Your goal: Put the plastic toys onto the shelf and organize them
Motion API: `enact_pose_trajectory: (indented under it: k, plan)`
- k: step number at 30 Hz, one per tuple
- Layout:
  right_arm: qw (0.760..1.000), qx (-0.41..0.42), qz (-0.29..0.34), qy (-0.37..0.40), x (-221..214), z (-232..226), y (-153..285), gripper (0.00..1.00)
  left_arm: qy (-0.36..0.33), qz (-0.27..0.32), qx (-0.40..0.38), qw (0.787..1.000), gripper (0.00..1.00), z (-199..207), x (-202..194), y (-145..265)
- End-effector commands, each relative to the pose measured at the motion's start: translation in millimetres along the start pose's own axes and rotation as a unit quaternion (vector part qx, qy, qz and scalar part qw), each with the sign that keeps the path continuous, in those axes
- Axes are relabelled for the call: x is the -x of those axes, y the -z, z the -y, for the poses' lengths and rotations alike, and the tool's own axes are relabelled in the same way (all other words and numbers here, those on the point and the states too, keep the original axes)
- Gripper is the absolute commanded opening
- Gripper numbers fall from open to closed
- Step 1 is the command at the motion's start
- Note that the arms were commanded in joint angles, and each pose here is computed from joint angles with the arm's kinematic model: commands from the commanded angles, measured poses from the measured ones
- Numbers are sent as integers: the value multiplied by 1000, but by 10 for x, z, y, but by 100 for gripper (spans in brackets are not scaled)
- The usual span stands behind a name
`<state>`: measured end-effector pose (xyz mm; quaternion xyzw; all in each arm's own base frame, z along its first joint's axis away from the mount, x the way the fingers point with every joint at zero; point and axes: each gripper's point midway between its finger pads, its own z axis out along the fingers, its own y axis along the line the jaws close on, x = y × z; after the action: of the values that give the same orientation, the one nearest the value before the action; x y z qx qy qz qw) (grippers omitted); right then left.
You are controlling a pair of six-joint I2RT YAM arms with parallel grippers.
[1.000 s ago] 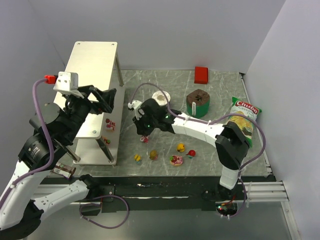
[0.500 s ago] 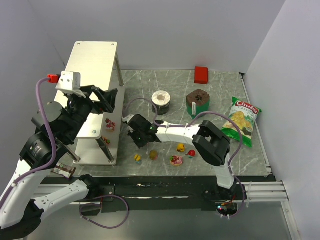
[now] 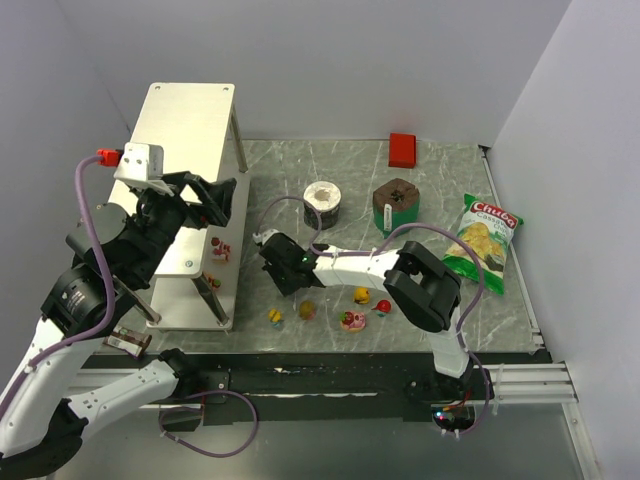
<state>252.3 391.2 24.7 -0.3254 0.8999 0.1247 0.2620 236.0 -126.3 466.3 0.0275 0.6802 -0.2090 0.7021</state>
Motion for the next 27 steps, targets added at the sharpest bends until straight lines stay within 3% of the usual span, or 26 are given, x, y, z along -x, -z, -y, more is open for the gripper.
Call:
enact_pose_trajectory:
  k: [1,27]
  plan:
    - [999,-32,12,-18,41,136,41,0,1,13,-1,1000,96,5,58,-11]
    - [988,-108,-2,-115,-230,712,39,0,2,11,4,1000,96,-16,46,4]
